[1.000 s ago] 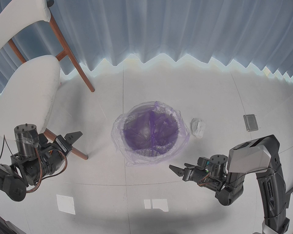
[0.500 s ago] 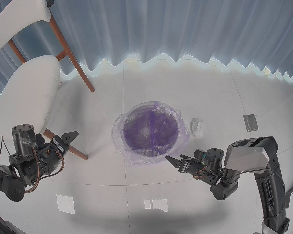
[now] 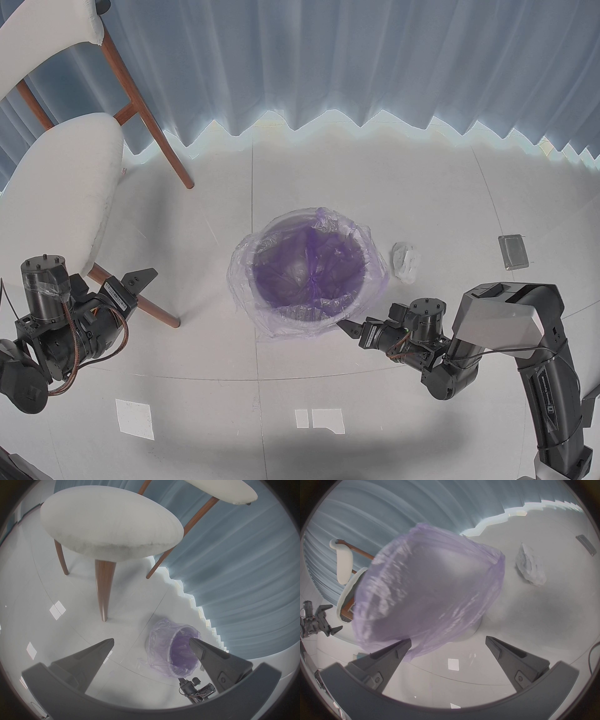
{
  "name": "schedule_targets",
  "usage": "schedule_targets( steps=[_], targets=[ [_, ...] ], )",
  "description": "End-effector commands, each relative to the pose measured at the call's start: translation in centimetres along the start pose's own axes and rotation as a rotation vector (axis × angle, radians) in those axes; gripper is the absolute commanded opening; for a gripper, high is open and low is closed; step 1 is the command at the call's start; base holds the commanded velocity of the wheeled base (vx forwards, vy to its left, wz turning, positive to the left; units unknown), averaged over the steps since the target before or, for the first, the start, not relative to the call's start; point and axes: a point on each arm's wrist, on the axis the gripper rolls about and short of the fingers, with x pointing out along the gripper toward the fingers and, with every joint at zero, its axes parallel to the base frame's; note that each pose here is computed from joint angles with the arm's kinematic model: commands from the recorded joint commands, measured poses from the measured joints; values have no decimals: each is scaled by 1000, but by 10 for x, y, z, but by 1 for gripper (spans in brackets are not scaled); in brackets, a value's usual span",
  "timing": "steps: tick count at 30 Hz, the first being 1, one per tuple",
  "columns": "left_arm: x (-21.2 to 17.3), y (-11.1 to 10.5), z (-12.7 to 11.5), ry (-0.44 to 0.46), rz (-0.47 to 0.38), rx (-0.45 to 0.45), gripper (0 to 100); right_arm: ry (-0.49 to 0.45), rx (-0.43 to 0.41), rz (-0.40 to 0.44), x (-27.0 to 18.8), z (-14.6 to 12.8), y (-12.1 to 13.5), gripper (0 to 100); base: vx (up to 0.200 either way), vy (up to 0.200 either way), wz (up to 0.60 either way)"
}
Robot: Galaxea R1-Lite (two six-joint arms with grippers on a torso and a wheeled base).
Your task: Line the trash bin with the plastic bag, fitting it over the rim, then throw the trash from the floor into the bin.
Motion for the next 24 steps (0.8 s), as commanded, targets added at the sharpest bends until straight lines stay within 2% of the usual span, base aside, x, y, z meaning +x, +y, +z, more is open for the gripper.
schedule_targets(
  steps=[1, 15, 19, 23, 24],
  targets=[
    [-3, 1, 4, -20, -1, -5, 100, 13, 5, -26, 11, -12, -9, 100, 0, 0, 0],
    [-9, 4, 6, -34, 3, -9, 100, 136, 100, -101, 31, -9, -10, 100, 0, 0, 0],
    [-9, 4, 6, -35, 4, -6, 100, 233, 143, -191, 37, -1, -9, 100, 0, 0, 0],
    [-9, 4, 6, -35, 6, 9, 100, 313, 264, -291, 40, 5, -9, 100, 0, 0, 0],
    [-9, 5, 6, -32, 10, 22, 100, 328, 318, -316, 42, 6, -9, 100, 0, 0, 0]
  ],
)
